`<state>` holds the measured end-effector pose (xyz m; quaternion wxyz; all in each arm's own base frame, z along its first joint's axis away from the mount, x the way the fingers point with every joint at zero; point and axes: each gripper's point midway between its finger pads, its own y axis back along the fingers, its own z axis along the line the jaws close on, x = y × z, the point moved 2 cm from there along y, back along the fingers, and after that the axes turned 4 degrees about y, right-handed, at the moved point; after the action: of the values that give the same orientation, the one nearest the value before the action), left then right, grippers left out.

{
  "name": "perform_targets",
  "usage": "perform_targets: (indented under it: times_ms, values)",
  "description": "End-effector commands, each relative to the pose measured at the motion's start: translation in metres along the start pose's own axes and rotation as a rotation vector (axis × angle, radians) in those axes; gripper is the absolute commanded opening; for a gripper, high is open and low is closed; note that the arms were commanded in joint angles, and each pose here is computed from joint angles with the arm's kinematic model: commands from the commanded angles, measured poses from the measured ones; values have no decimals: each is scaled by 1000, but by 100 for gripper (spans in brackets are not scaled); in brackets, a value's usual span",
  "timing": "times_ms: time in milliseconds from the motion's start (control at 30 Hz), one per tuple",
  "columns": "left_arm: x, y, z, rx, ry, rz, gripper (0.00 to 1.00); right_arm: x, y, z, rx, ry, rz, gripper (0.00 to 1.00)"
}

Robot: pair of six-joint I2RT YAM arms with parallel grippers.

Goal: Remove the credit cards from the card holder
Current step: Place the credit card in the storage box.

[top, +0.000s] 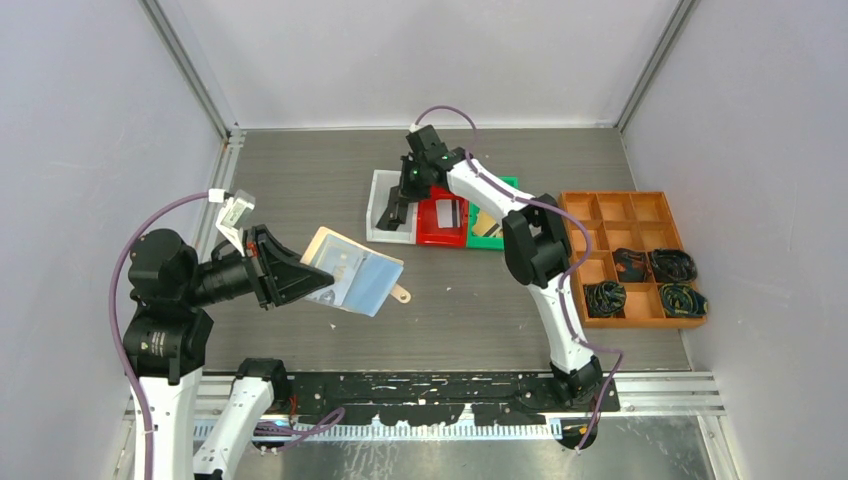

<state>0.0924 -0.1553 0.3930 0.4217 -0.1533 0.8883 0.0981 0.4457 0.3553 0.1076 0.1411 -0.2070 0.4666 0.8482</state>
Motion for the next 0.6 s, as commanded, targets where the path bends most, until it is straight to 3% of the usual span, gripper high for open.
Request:
perform_targets:
  times_ms: [0,267,433,567]
  values:
    - [-6,2,-12,38,-73,-13,0,-19,7,6,18,41,-56,1]
    - [-4,2,-11,34,-75,-10,0,-20,5,5,56,86,-72,5]
    - [-4,2,-11,28,-74,-13,0,-25,21,16,83,162,-116,33]
    - [-4,3,-12,27,-77,-15,0,-35,44,28,113,201,-167,47]
